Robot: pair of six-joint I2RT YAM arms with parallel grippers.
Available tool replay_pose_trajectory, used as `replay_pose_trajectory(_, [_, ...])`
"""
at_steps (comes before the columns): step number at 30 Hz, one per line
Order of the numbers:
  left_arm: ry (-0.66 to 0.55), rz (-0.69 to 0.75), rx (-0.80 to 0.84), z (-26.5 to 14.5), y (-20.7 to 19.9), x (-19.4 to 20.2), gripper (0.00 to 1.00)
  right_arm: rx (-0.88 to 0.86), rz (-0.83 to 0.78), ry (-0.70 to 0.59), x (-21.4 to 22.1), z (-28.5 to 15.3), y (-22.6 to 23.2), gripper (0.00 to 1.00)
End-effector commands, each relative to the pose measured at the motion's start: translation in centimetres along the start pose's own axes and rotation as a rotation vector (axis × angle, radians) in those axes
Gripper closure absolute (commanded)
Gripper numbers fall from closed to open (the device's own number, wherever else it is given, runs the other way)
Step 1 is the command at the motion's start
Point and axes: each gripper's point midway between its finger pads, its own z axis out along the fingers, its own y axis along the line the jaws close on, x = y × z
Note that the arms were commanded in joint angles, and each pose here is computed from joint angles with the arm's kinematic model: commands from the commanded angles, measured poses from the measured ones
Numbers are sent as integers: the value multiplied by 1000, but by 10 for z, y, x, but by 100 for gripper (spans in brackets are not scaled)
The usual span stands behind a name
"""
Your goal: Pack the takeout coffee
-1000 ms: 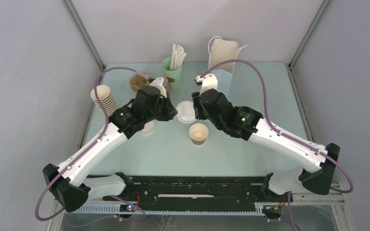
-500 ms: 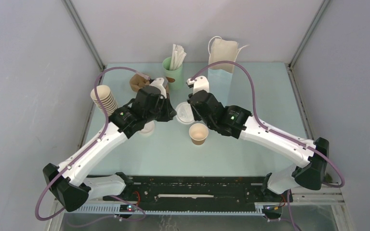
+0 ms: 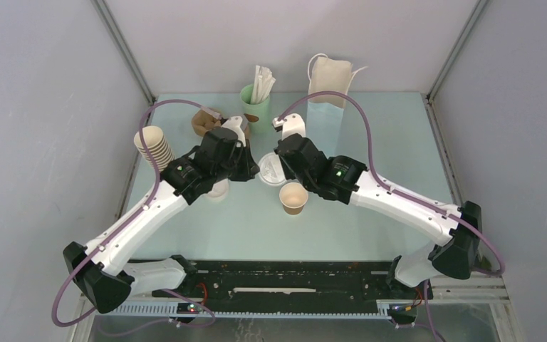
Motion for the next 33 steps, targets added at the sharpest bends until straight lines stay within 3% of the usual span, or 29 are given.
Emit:
replay_pose_trajectory(1, [-79, 1, 62, -20, -20, -30, 100, -40, 36, -42, -11, 2, 7, 100])
replay_pose_trajectory(3, [-82, 1, 65, -22, -20, -30, 94, -95, 64, -45, -11, 2, 10, 100])
replay_pose_trajectory(8, [-105, -8, 114, -36, -27, -36, 68, -288, 159, -105, -17, -4, 8, 100])
replay_pose_trajectory(13, [-127, -51, 254, -56, -45, -40, 30, -575, 278, -140, -26, -17, -2, 100])
replay_pose_trajectory(21, [-306, -177, 474, -89, -58, -62, 4, -918, 633, -50, -34, -41, -9, 100])
replay_pose_trajectory(24, [-316, -259, 627, -95, -75, -65, 0, -1043, 721, -53, -43, -61, 0, 100])
replay_pose_trajectory(27, [-283, -313, 705, -97, -89, -70, 0, -1052, 758, -68, -50, -68, 4, 100])
replay_pose_trajectory(30, [-291, -314, 710, -100, -94, -74, 1, -1009, 767, -81, -49, -63, 2, 100])
replay_pose_trajectory(33, [-270, -294, 619, -92, -90, -70, 9, -991, 777, -80, -48, -58, 1, 100])
